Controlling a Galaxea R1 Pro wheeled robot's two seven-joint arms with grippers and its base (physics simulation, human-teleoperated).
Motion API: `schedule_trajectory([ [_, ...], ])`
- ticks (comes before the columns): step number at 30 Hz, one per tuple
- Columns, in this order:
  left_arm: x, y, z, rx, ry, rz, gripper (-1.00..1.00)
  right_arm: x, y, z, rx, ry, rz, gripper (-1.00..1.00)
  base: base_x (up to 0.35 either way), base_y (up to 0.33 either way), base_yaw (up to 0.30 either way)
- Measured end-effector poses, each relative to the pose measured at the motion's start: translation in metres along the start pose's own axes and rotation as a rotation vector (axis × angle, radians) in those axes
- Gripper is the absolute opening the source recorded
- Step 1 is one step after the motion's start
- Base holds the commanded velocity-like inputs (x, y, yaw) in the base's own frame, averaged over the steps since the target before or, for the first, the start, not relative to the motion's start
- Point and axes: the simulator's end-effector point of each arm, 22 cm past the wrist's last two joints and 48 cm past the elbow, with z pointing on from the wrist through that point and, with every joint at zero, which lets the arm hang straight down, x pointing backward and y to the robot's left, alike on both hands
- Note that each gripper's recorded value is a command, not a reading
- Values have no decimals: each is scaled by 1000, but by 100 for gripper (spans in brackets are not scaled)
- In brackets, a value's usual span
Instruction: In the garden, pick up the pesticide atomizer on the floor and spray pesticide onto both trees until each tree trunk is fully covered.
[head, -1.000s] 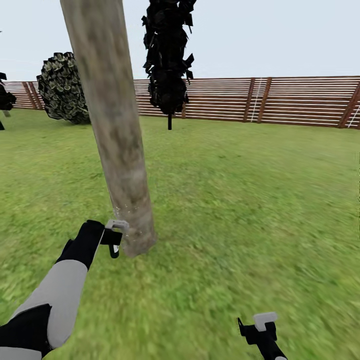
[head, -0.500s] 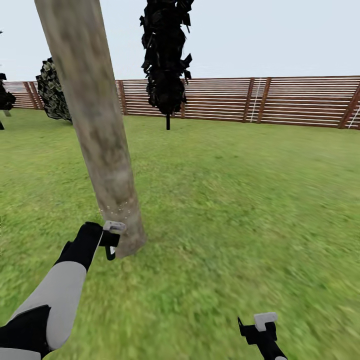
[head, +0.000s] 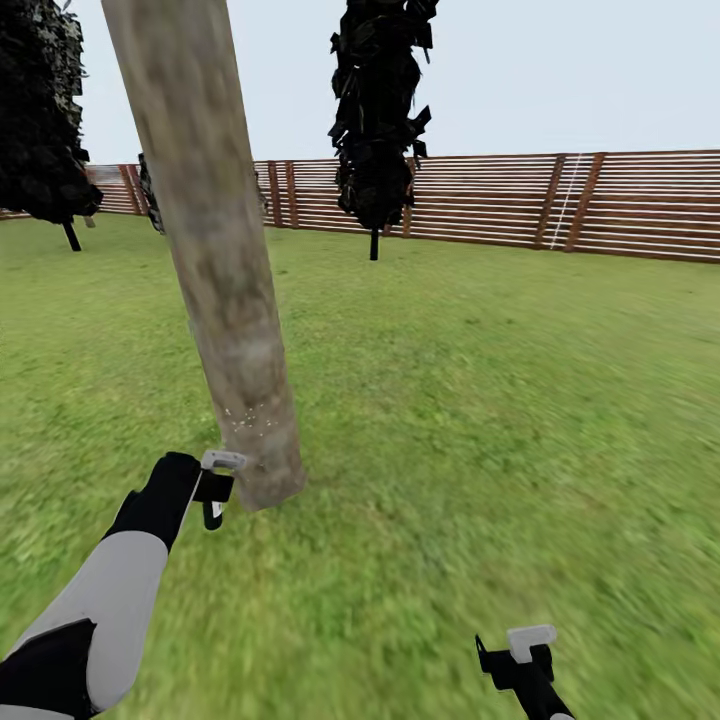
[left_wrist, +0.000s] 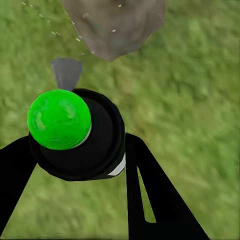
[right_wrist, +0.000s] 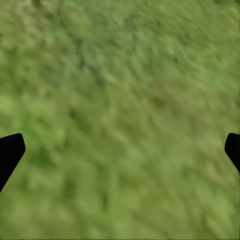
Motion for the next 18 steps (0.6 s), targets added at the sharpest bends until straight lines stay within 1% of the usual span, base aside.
schedule_trajectory([
  [2, 2, 2, 1, -14, 4, 0, -100, 0, 0, 0, 0, 0, 0, 100, 112, -273, 42],
  [4, 16, 1, 6, -15, 21, 0, -100, 0, 0, 0, 0, 0, 0, 100, 112, -273, 14],
  [6, 38, -2, 12, -10, 49, -5, -100, 0, 0, 0, 0, 0, 0, 100, 129, -270, 3],
  [7, 42, -4, 13, -8, 54, -7, -100, 0, 0, 0, 0, 0, 0, 100, 141, -267, 2],
  [10, 43, -7, 13, -2, 52, -13, -100, 0, 0, 0, 0, 0, 1, 100, 150, -265, 0],
  [11, 42, -13, 13, 7, 51, -17, -100, 0, 0, 0, 0, 0, 1, 100, 153, -264, 0],
  [12, 43, -11, 13, 3, 51, -20, -100, 0, 0, 0, 0, 0, 1, 100, 153, -264, 0],
  [14, 46, -2, 13, -2, 53, -48, -100, 0, 0, 0, -1, 0, 1, 100, 156, -262, 0],
  [15, 50, 7, 14, -7, 55, -81, -100, 0, 0, 0, 0, 0, 0, 100, 172, -247, 0],
  [16, 56, 24, 14, -24, 58, -116, -100, 0, 0, 0, 0, -1, 0, 100, 180, -241, 0],
  [18, 68, 46, 14, -48, 74, -137, -100, 0, 0, 0, 0, 0, 0, 100, 184, -238, 0],
])
